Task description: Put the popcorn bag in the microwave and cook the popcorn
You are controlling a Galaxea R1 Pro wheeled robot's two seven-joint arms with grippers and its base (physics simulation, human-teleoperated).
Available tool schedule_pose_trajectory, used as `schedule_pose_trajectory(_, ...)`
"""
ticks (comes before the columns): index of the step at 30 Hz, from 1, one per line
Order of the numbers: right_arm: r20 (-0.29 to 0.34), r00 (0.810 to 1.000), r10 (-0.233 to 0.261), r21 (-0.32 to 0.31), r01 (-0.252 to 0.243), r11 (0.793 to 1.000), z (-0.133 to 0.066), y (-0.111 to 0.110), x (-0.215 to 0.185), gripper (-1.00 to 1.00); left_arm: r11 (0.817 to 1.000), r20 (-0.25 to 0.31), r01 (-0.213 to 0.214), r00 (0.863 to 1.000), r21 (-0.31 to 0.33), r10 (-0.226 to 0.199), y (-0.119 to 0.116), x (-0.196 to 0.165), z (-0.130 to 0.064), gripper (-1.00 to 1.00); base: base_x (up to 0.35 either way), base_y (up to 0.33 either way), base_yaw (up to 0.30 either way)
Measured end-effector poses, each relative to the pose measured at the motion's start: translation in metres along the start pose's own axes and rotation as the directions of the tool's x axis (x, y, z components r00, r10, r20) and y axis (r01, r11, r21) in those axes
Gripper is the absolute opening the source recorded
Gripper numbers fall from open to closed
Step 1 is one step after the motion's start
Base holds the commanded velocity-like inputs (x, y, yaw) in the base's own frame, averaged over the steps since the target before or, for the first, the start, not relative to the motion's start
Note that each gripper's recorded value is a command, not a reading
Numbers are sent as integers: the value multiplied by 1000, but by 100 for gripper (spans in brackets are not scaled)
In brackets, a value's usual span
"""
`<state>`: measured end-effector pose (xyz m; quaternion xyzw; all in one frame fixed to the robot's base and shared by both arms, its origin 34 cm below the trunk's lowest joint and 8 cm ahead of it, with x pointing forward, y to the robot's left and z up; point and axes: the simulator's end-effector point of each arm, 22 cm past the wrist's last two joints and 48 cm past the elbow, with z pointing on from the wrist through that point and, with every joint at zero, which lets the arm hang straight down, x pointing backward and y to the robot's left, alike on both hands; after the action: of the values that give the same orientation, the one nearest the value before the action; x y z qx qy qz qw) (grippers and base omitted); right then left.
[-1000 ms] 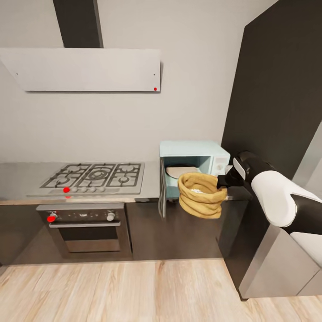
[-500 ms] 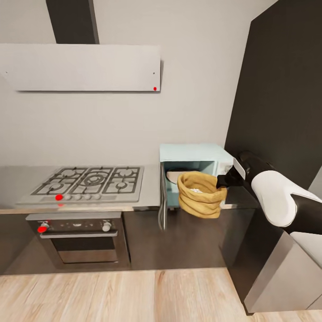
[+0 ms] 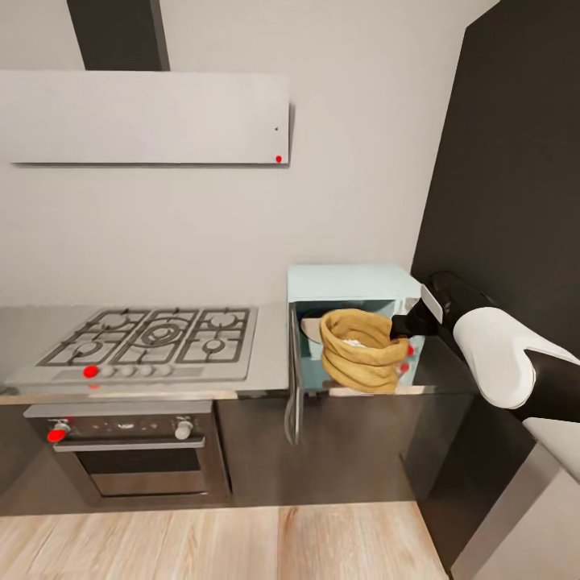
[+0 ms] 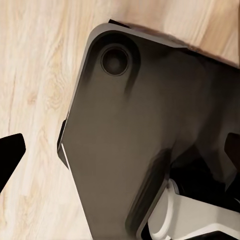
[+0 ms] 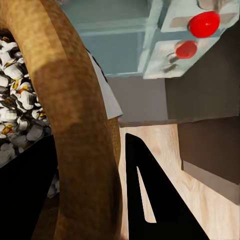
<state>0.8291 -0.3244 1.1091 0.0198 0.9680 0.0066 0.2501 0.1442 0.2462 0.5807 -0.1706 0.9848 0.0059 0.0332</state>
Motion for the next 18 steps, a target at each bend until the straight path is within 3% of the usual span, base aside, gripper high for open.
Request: schedule_pose_trajectory(18, -15, 1000, -13, 9, 14, 1000, 4, -1, 5, -100, 1000, -1, -2, 1000, 1, 2, 0, 0, 0, 100, 260, 0, 0)
